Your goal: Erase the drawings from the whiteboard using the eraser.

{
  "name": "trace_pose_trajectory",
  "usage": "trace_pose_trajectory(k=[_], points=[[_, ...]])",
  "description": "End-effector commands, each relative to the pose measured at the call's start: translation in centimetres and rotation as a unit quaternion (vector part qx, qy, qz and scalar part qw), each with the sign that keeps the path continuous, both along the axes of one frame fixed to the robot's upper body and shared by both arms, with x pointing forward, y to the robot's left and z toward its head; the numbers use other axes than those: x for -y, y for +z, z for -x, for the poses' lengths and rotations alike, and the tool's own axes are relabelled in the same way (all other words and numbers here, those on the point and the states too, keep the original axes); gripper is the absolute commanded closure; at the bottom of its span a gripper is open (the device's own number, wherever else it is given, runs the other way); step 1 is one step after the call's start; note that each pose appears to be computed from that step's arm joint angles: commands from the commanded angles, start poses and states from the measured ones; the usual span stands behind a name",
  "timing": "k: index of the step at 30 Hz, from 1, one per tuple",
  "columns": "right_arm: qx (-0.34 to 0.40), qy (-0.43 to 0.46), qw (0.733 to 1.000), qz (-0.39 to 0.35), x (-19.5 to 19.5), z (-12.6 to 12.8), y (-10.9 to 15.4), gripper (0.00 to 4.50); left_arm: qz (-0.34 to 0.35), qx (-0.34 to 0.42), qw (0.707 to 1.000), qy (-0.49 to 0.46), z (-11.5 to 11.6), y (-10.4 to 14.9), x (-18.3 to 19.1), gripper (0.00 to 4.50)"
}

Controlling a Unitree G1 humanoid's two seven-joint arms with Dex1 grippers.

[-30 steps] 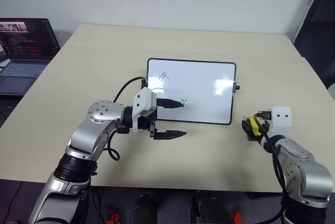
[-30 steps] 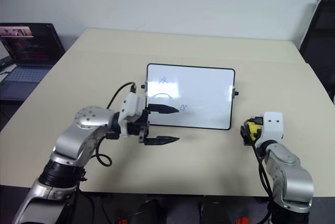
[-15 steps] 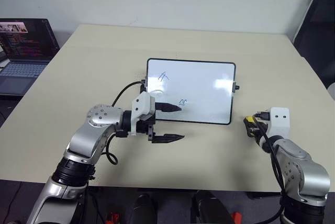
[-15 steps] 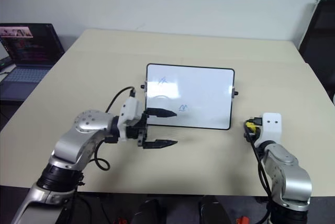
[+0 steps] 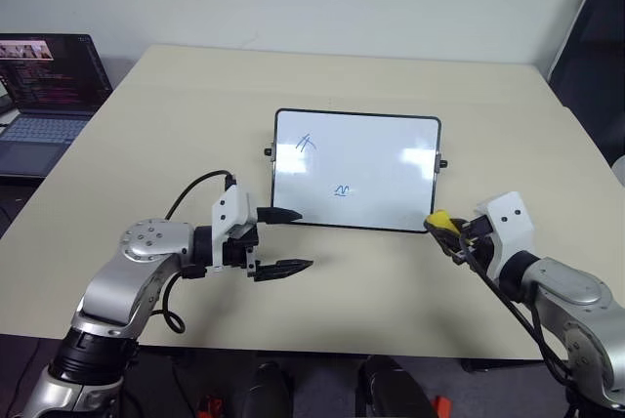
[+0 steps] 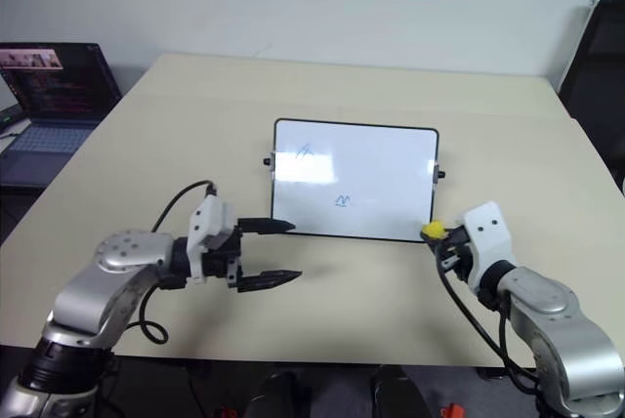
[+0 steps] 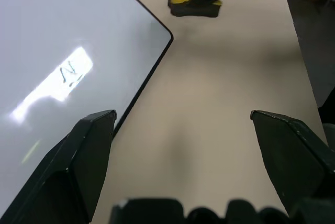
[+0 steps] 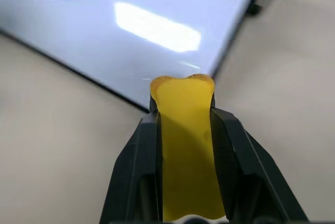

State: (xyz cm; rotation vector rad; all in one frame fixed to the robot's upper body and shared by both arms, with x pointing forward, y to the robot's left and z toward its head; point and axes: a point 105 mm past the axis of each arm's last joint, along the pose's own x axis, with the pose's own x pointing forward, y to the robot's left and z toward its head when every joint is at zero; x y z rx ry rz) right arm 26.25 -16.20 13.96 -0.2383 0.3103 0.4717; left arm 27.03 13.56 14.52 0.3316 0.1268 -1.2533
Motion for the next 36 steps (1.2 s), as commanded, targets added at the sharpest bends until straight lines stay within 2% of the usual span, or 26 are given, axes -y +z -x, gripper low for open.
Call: trace_pose_trajectory(k=[1, 5, 9, 14, 19, 21, 28, 31, 34, 36], points=[[0.027, 0.076, 0.997, 0.019, -2.4, 0.7, 1.7, 3.54, -0.006, 0.031, 0.999, 0.015, 0.0, 1.5, -0.8, 0.00], [0.056, 0.153, 0.985, 0.056, -5.4, 0.2, 2.5, 3.54, -0.028, 0.043, 0.998, 0.041, -0.6, 1.6, -1.9, 0.00], [0.115, 0.154, 0.976, 0.102, -7.4, -2.8, 3.3, 3.54, -0.034, 0.045, 0.997, 0.051, -0.8, 1.6, -2.1, 0.00], [0.173, 0.166, 0.951, 0.194, -9.6, -6.2, 3.2, 3.54, -0.040, 0.045, 0.997, 0.057, -0.6, 1.2, -2.5, 0.00], [0.217, 0.171, 0.934, 0.225, -11.8, -8.5, 4.0, 3.54, -0.048, 0.036, 0.997, 0.057, 0.0, 0.3, -3.0, 0.00], [0.220, 0.177, 0.932, 0.228, -12.5, -8.9, 3.9, 3.54, -0.049, 0.034, 0.997, 0.055, 0.2, 0.1, -2.9, 0.00], [0.160, 0.246, 0.919, 0.263, -13.4, -7.7, 0.5, 3.55, -0.045, 0.035, 0.997, 0.054, 0.4, 0.2, -2.7, 0.00], [0.176, 0.228, 0.912, 0.291, -12.6, -8.5, 0.8, 3.55, -0.046, 0.037, 0.997, 0.052, 0.4, 0.2, -2.6, 0.00], [0.208, 0.172, 0.915, 0.299, -11.3, -10.0, 2.4, 3.54, -0.046, 0.039, 0.997, 0.050, 0.3, 0.3, -2.6, 0.00], [0.196, 0.179, 0.916, 0.302, -10.9, -9.9, 1.9, 3.55, -0.045, 0.040, 0.997, 0.048, 0.2, 0.4, -2.5, 0.00]])
